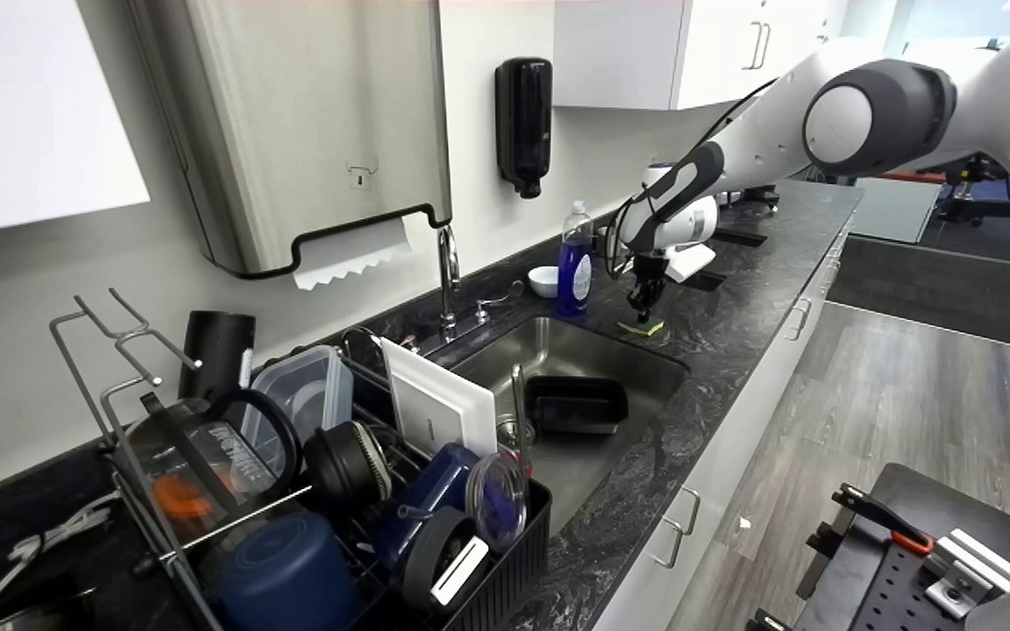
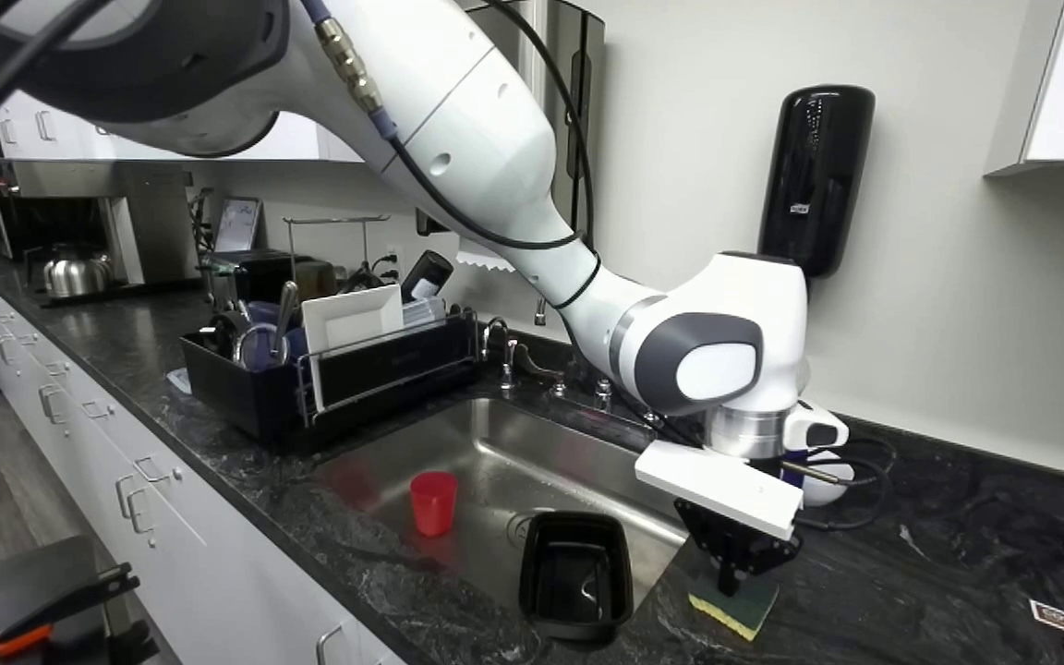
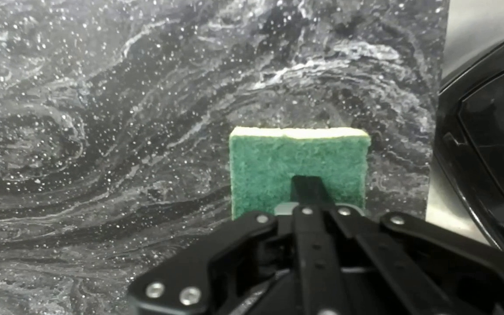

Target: Scrub the counter using the sponge

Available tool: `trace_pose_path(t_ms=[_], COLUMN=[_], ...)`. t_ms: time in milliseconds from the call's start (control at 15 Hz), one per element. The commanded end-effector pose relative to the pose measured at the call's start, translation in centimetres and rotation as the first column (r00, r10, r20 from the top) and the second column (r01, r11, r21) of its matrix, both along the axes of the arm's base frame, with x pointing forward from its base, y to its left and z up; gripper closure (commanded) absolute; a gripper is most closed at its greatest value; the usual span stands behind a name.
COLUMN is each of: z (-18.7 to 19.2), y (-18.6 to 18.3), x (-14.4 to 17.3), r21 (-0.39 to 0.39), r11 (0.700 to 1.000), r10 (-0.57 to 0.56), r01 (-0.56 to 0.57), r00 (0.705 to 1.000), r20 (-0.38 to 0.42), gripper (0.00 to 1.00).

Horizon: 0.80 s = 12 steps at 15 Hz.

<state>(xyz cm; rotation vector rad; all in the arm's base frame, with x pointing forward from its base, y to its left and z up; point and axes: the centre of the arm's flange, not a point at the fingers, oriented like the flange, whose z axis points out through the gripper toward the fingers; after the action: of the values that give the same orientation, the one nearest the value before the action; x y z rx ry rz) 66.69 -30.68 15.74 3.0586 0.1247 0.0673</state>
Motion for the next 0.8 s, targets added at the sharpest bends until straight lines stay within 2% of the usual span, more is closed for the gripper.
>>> trace_pose_path(t_ms=[0,333,733], z=[-1.4,-1.7,-1.9], y=[-0.1,-1.1,-5.3], x=[0.9,1.2,0.5], r21=[-0.013,-0.036,-0.057], r11=[1.0,0.999,0.996], r10=[0.023,0.011,-0.067], r01=[-0.023,-0.01,0.068], r00=[1.0,1.0,0.997], r20=[0.015,0.018,0.029], gripper=[1.0,1.0,1.0])
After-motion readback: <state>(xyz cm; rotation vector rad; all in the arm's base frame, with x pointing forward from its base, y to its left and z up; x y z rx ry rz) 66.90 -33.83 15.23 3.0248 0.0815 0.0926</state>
